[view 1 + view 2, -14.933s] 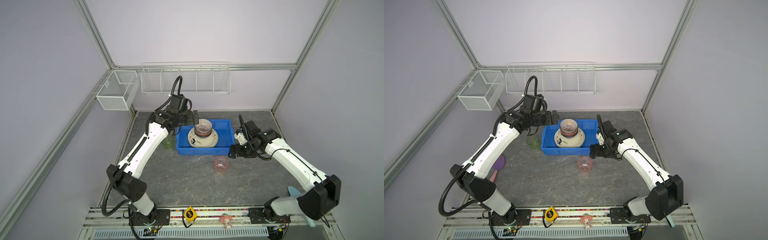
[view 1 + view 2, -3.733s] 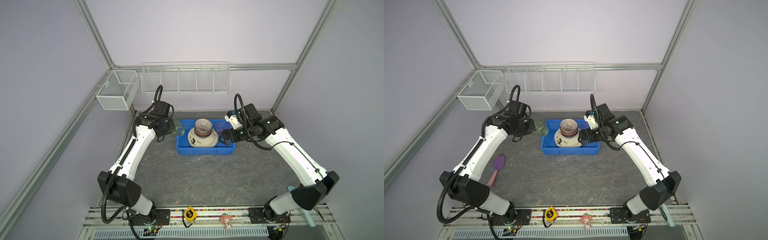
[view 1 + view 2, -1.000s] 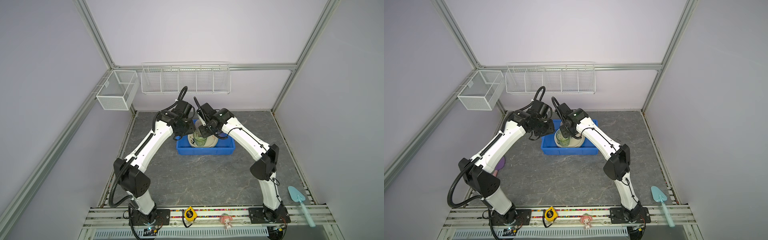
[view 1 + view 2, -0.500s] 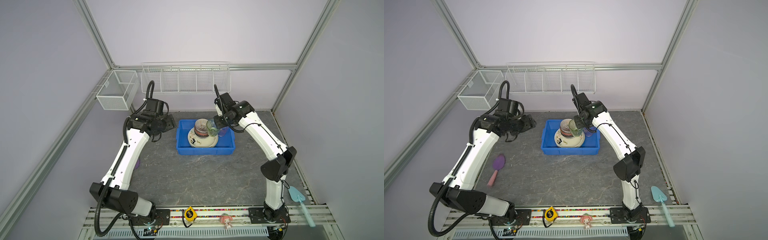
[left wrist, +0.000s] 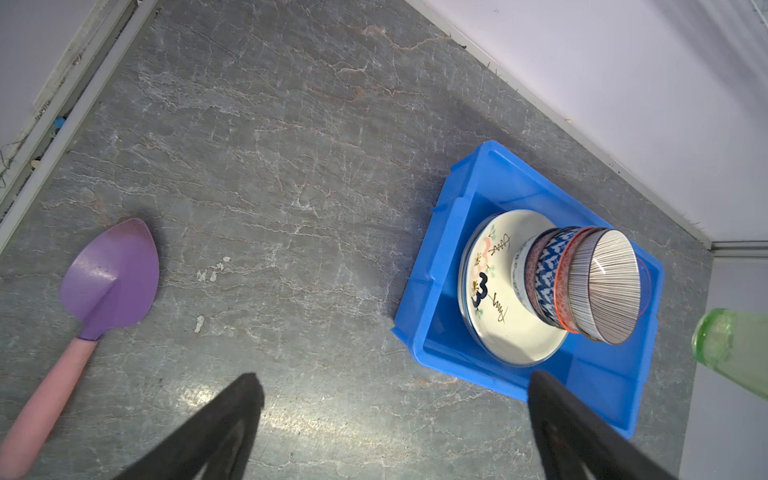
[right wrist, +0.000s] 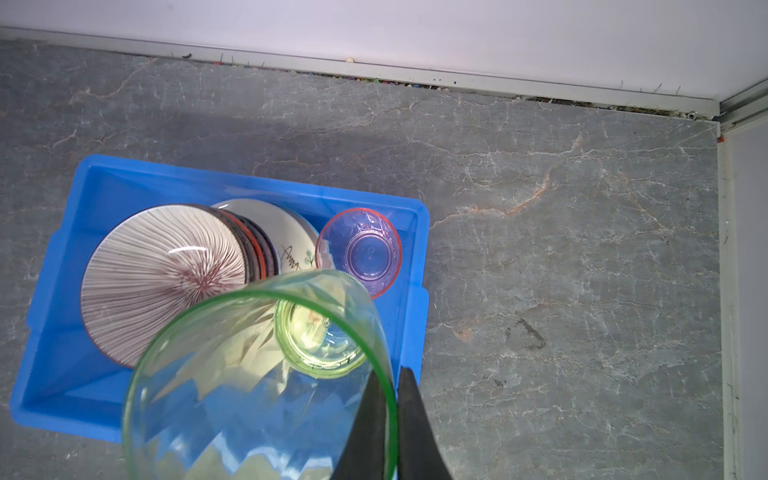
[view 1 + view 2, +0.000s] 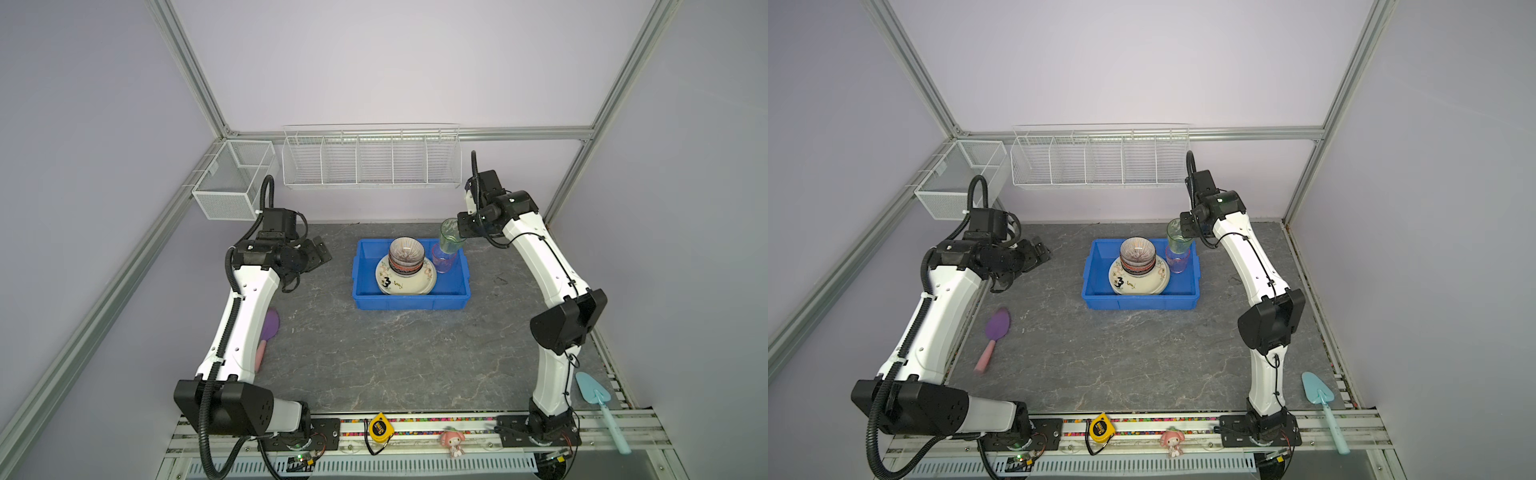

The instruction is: Place the mixed dishes into the plastic bin

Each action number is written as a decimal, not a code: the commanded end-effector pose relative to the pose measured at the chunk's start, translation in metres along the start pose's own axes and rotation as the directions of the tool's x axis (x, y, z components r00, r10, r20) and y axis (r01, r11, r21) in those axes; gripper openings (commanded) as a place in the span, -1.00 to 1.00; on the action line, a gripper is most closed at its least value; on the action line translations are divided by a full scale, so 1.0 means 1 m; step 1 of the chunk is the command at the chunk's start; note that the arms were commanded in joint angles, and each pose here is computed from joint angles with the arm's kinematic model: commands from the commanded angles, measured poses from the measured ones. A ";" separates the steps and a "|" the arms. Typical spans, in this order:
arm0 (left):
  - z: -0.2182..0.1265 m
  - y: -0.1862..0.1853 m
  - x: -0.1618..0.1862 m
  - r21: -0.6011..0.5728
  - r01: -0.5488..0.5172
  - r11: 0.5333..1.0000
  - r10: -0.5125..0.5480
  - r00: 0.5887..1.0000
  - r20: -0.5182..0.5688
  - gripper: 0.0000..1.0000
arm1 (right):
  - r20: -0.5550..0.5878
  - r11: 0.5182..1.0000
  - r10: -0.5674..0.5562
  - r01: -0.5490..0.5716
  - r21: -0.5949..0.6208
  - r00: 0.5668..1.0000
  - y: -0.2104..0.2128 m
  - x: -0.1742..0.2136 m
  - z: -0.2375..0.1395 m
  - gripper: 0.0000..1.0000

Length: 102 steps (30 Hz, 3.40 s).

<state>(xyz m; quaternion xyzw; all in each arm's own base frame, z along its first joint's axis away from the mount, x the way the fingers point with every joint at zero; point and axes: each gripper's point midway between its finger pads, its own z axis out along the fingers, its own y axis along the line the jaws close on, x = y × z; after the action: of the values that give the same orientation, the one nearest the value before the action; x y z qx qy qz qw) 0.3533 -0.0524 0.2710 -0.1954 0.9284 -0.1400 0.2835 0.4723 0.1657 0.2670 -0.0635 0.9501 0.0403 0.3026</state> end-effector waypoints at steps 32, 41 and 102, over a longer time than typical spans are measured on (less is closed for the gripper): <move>0.055 0.002 -0.010 -0.017 -0.023 1.000 0.022 0.996 -0.082 0.99 | -0.104 0.998 0.053 -0.054 -0.007 0.993 -0.008 0.007 0.112 -0.86; 0.066 -0.002 -0.012 -0.002 -0.024 1.000 0.023 0.995 -0.100 0.99 | -0.134 0.998 0.045 -0.039 0.044 0.990 -0.016 0.017 0.125 -0.87; 0.046 0.059 -0.026 -0.176 -0.282 0.943 0.325 0.669 0.668 0.97 | 0.198 0.977 0.087 -0.122 0.175 0.976 -0.104 0.100 -0.034 0.77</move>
<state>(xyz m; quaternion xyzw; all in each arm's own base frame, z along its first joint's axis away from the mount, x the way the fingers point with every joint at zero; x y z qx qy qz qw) 0.3782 -0.0114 0.2330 -0.0861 0.7947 -0.0371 0.5998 0.3802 0.0642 0.2367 0.0116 0.9292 0.0059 0.3693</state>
